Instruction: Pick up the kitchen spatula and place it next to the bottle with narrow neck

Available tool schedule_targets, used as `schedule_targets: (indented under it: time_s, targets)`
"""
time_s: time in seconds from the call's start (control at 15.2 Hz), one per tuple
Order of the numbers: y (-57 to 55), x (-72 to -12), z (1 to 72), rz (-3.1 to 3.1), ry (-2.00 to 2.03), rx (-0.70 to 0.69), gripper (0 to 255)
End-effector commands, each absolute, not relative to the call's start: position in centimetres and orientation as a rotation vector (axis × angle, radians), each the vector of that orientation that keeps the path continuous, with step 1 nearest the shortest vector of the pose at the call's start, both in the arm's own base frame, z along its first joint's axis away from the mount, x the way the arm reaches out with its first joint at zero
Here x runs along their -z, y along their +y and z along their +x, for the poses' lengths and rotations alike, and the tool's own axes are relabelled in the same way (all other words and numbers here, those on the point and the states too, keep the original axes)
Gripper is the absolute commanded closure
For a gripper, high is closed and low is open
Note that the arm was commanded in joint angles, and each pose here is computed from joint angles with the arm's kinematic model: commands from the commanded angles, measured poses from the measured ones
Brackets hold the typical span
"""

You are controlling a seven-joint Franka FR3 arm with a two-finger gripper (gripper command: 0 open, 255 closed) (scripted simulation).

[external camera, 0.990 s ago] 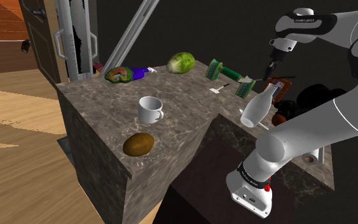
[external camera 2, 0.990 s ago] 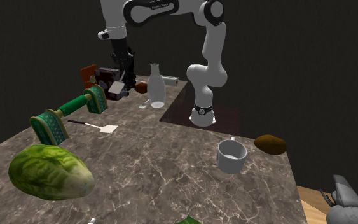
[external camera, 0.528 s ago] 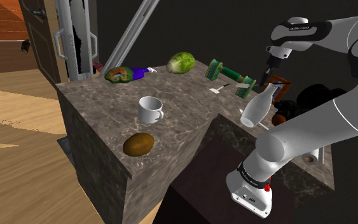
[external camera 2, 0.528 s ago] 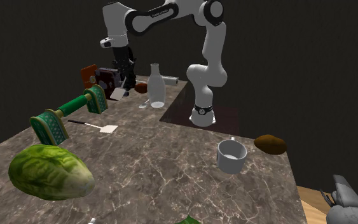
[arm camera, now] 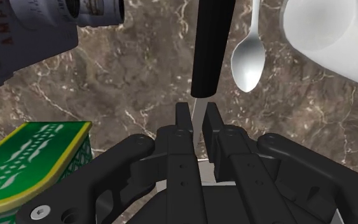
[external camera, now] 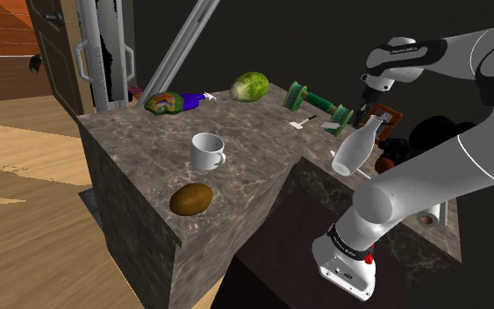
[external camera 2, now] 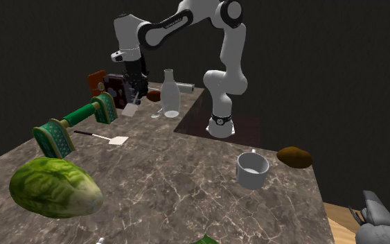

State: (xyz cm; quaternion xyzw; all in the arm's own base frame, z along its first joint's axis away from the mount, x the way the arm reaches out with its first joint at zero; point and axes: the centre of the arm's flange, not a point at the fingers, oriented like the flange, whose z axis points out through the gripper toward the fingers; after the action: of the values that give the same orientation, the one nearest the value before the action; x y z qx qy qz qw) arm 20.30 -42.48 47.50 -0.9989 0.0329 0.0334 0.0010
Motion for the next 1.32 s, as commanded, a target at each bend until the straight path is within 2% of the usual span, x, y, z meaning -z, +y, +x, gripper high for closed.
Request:
schedule_targets:
  time_s: [0.0, 1.25]
  targets:
    - [-42.4, -46.3, 20.3, -3.136, 0.103, -0.104, 255]
    - [-42.4, -36.3, 20.3, -3.136, 0.103, -0.104, 255]
